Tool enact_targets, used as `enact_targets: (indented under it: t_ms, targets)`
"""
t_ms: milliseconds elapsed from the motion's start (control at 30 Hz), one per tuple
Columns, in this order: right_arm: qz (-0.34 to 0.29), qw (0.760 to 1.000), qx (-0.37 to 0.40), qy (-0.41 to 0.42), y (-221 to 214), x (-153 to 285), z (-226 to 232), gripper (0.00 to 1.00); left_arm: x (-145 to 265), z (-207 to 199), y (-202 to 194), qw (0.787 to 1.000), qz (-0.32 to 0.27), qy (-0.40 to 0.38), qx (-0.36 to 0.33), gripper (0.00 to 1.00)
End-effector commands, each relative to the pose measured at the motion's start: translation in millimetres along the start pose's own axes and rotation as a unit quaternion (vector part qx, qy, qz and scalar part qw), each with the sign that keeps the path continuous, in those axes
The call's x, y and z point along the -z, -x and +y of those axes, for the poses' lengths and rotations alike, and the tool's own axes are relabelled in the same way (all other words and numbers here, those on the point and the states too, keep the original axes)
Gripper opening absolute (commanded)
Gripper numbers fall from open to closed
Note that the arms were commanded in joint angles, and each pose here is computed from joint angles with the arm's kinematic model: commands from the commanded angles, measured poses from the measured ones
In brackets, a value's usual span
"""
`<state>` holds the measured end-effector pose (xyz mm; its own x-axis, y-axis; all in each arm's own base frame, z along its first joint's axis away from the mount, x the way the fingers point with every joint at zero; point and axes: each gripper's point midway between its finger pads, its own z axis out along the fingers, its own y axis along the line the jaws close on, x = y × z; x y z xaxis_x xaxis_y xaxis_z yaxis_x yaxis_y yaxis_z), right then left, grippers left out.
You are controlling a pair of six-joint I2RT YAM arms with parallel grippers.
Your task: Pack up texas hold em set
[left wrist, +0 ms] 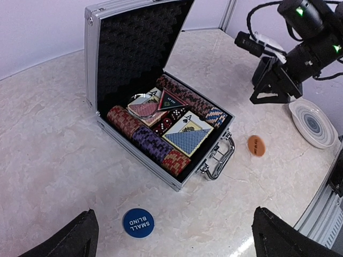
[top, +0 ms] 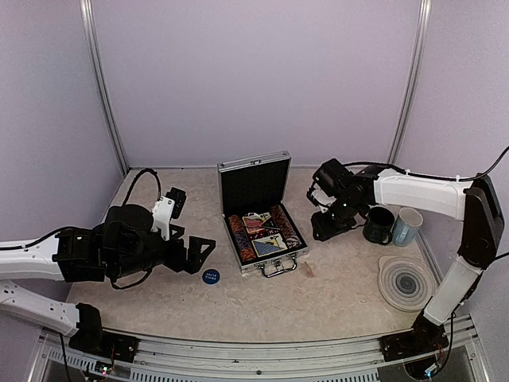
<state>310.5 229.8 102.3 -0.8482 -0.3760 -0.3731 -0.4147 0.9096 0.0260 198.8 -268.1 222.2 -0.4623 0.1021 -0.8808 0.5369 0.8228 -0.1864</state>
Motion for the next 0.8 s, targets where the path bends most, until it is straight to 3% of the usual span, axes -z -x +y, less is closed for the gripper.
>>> enact_targets:
  t_ms: [0, 133, 300, 500, 767]
  targets:
    - [-0.032, 0.999, 0.025, 0.014, 24.6, 20.7, 35.7, 0.43, -5.5, 1.9, -11.0, 1.000, 0.007, 0.007, 0.006, 0.99]
    - [-0.049, 0.997, 0.055, 0.031, 45.3, 23.0, 71.6, 0.44, -9.4, 5.9, -17.8, 1.000, 0.015, 0.019, 0.004, 0.99]
    - [-0.007, 0.998, 0.068, 0.008, 31.9, 5.4, 71.8, 0.52, -9.0, 5.2, -19.0, 1.000, 0.016, 0.017, 0.008, 0.99]
    - [0.045, 0.996, 0.074, 0.037, -41.8, 12.7, 88.0, 0.62, -3.5, 3.5, -18.2, 1.000, 0.012, 0.006, 0.015, 0.99]
    - [0.110, 0.991, 0.075, 0.012, -138.6, 21.2, 106.7, 0.88, -1.1, -3.0, -6.2, 1.000, -0.004, -0.004, 0.008, 0.99]
